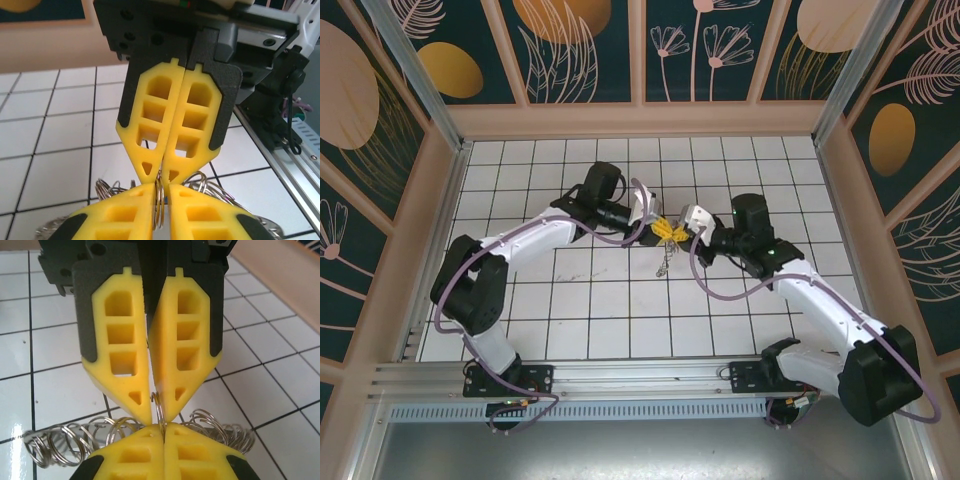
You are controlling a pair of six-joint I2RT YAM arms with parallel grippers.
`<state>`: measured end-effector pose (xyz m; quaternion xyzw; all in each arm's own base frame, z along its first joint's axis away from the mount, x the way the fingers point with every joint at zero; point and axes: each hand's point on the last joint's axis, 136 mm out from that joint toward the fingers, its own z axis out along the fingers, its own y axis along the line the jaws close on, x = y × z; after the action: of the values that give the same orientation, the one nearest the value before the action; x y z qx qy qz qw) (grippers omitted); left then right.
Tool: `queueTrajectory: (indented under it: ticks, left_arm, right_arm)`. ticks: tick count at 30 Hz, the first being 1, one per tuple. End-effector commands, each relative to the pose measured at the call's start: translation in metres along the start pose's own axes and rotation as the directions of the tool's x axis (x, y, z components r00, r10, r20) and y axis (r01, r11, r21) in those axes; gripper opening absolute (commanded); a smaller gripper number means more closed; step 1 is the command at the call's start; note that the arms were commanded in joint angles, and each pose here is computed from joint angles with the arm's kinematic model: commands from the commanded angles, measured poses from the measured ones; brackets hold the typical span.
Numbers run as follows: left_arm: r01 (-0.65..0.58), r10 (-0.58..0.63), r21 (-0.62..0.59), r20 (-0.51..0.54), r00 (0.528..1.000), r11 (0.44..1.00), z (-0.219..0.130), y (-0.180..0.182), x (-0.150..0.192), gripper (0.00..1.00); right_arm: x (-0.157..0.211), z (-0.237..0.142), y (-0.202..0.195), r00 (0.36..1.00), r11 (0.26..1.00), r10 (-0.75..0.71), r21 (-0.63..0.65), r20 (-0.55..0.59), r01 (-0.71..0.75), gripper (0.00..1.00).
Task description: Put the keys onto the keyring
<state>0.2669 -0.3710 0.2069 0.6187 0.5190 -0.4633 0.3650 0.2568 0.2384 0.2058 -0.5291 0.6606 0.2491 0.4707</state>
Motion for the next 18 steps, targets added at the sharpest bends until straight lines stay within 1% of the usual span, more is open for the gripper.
queueTrajectory:
  ticks: [1,7,10,11,12,13,14,18]
  left_arm:
    - [0.061,-0.056,0.048,-0.1,0.993,0.997,0.009,-0.012,0.028,0.17]
    - [0.072,-0.064,0.044,-0.175,0.983,0.996,0.008,-0.011,0.041,0.19]
    - [0.074,-0.063,0.051,-0.189,0.98,0.996,0.009,-0.012,0.044,0.15]
    - [0.074,-0.062,0.055,-0.19,0.98,0.996,0.009,-0.011,0.044,0.11]
    - [0.072,-0.06,0.058,-0.186,0.981,0.996,0.009,-0.011,0.042,0.03]
    - [0.067,-0.054,0.065,-0.175,0.983,0.996,0.009,-0.012,0.038,0.0]
    - [0.065,-0.052,0.075,-0.159,0.986,0.995,0.01,-0.013,0.035,0.0]
    - [0.028,-0.027,0.084,-0.015,1.0,0.996,0.008,-0.016,0.003,0.0]
  right_arm:
    - [-0.028,-0.004,-0.012,0.996,0.994,-0.093,0.052,0.015,0.092,0.0]
    - [-0.032,0.003,-0.01,0.994,0.993,-0.107,0.039,-0.013,0.107,0.0]
    - [-0.036,0.006,-0.009,0.993,0.993,-0.115,0.034,-0.007,0.115,0.0]
    - [-0.037,0.007,-0.009,0.993,0.993,-0.115,0.033,-0.008,0.115,0.0]
    - [-0.037,0.008,-0.009,0.993,0.993,-0.115,0.029,-0.011,0.115,0.0]
    - [-0.037,0.01,-0.008,0.993,0.993,-0.114,0.024,-0.016,0.114,0.0]
    - [-0.036,0.011,-0.008,0.994,0.994,-0.11,0.02,-0.02,0.11,0.0]
    - [-0.023,0.011,-0.007,0.995,0.995,-0.093,0.023,-0.026,0.094,0.01]
